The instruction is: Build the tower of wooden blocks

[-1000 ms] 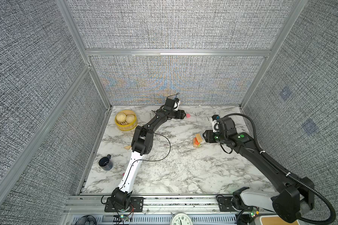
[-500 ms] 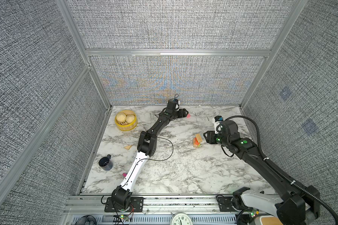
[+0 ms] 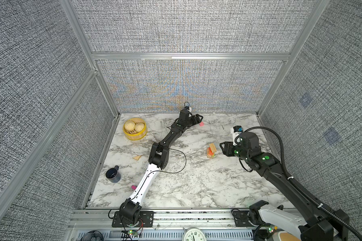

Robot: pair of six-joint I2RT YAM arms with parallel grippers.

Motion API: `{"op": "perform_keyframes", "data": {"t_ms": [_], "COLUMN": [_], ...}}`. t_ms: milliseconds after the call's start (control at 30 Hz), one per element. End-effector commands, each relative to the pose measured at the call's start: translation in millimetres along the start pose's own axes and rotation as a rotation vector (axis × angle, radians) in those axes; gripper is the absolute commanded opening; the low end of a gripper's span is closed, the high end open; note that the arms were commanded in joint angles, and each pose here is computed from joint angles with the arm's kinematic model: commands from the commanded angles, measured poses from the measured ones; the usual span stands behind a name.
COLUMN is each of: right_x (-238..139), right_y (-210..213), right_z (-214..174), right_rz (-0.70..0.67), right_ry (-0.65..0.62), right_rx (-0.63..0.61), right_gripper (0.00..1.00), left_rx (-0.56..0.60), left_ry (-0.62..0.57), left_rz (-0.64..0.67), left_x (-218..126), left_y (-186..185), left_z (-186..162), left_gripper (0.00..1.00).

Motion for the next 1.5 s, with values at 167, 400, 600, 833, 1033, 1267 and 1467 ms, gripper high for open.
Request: {"op": "perform_keyframes", "data": {"t_ms": [167,400,600,833,1033,1267,1467], "right_x": [-10.7,-22.0,-32.7,-45.4,-50.3,-40.1,-2.9], "right_y": [-3.9,-6.7,-9.6,-11.5,-11.9,-15.9,-20.8], "right_z": [-12.7,-22.4,-32.5,-37.2,-38.3,-34.0,4.2], "right_rz": [-0.024,-0.034,-0.046,-0.056,-0.054,-0.105,-0.074], "right_ry": [0.003,-0.009,-0.016,-0.032,-0.049,-0.087,-0.081], "right_rx": [0.004,0.01,0.017,0.019,0.021,0.041,0.144], "right_gripper": [0.56,0.55,0.55,0.55,0.55,0.55,0.55], "left_rx": [0.036,0.027,0.023,0.025,-0.011,-0.015,0.009], "left_ry": [0.101,0.179,0.222,0.215,0.176,0.139,0.119], "left_rz": [0.023,-0.007,-0.016,0.081,0.087,0.097,0.086], "left_x": [5.5,8.8,10.3,7.7,11.8,4.0,-28.2], "left_y": [-1.6,-7.1,-9.1,-9.1,-5.4,-3.2,-16.4], "left_z": [-23.3,-38.9,-47.9,-52.5,-53.7,-45.3,-28.9], "left_gripper": [0.82,0.8,0.77,0.79,0.79,0.77,0.73]}}
Point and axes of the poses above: each gripper's point midway between its finger pads, its own x axis out along the fingers, its own y axis along the line the jaws close on, z = x × y, the point moved 10 cm from there along -x, back along the fingers, and after that the axes turned 8 degrees about -x, right-handed, at the moved point
